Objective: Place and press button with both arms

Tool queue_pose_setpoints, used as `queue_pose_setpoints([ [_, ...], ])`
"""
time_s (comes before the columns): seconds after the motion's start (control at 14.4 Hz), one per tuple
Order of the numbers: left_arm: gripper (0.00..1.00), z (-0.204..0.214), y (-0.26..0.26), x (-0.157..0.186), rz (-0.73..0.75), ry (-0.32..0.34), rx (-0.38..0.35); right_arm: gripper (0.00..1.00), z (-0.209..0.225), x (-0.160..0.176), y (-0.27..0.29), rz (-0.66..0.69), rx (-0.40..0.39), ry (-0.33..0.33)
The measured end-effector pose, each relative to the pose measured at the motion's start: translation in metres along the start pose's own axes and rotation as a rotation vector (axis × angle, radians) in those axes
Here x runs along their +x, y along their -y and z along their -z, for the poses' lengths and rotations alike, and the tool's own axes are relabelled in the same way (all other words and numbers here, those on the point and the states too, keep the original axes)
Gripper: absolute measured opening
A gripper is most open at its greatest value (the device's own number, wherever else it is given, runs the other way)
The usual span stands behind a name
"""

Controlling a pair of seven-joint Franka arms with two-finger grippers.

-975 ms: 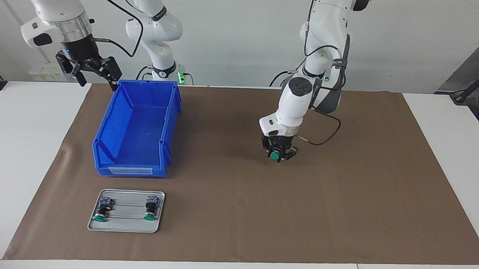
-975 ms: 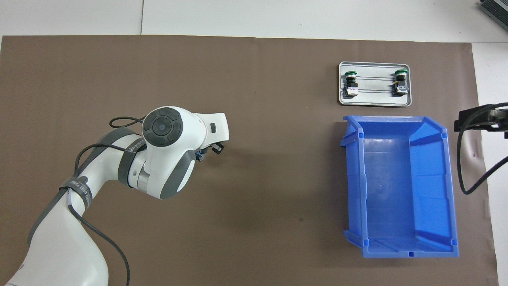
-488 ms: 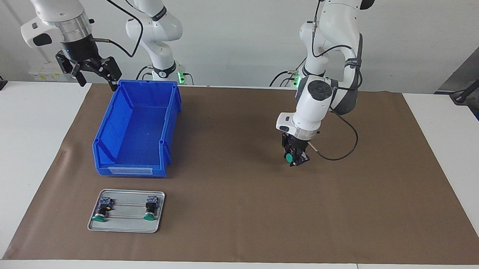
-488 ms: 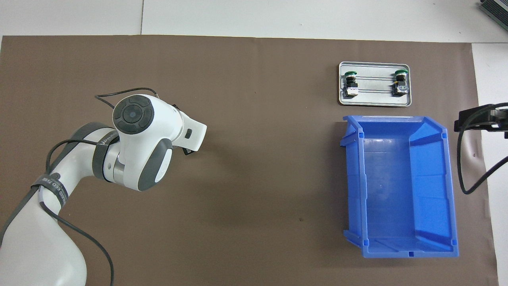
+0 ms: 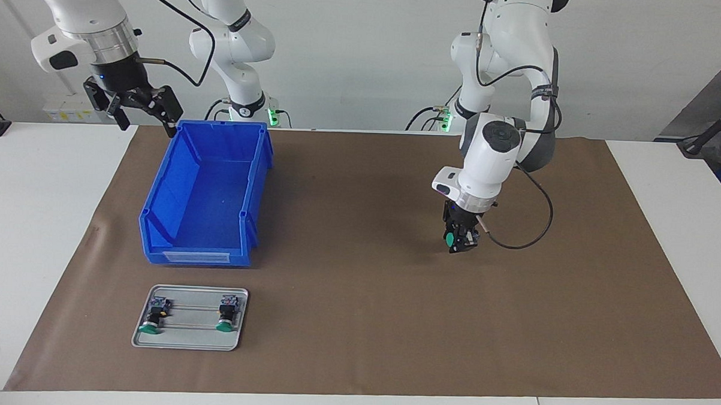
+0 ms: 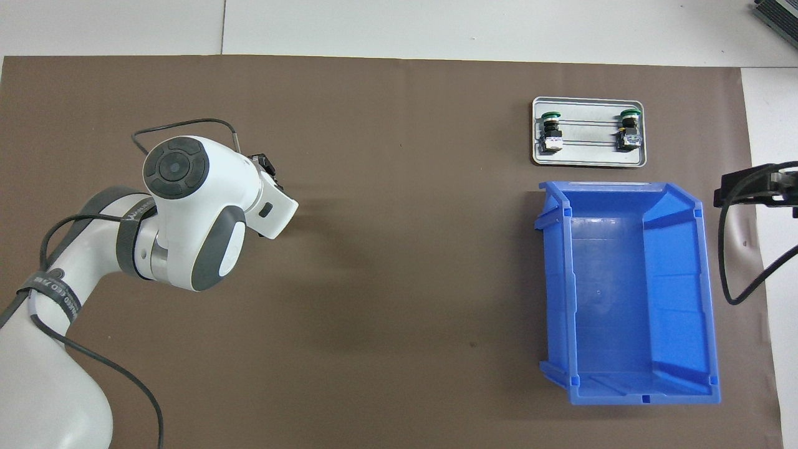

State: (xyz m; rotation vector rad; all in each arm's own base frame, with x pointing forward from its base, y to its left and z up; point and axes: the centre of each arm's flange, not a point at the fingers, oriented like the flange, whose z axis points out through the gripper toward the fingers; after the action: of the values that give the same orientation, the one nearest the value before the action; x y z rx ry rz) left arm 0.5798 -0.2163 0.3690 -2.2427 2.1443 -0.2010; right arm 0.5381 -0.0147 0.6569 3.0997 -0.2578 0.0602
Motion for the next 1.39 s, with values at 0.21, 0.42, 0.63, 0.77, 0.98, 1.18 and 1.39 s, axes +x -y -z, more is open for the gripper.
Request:
queue_pose_setpoints([
  [0.21,0.41,0.000,0.005,-0.013,-0.094,0.003,0.002,1.00,0.000,0.000,0.000,0.000,0.000,0.000],
  [0.42,0.41,0.000,0.008,-0.022,-0.091,0.006,-0.002,1.00,0.000,0.000,0.000,0.000,0.000,0.000],
  [0.63,0.41,0.000,0.007,-0.019,-0.077,-0.016,-0.006,1.00,0.000,0.000,0.000,0.000,0.000,0.001],
  [0.77,0.41,0.001,0.008,-0.016,-0.061,-0.095,-0.010,1.00,-0.001,0.000,-0.001,-0.001,0.000,0.002],
  [0.98,0.41,0.002,0.011,-0.020,-0.044,-0.269,-0.027,1.00,-0.001,0.000,-0.001,-0.002,-0.001,0.002],
  [1.18,0.41,-0.005,0.011,-0.035,0.007,-0.424,-0.038,1.00,-0.001,0.000,-0.001,-0.002,-0.001,0.002],
  [1.39,0.41,-0.026,-0.004,-0.041,0.076,-0.608,-0.085,1.00,-0.001,0.000,-0.001,-0.002,-0.001,0.002],
])
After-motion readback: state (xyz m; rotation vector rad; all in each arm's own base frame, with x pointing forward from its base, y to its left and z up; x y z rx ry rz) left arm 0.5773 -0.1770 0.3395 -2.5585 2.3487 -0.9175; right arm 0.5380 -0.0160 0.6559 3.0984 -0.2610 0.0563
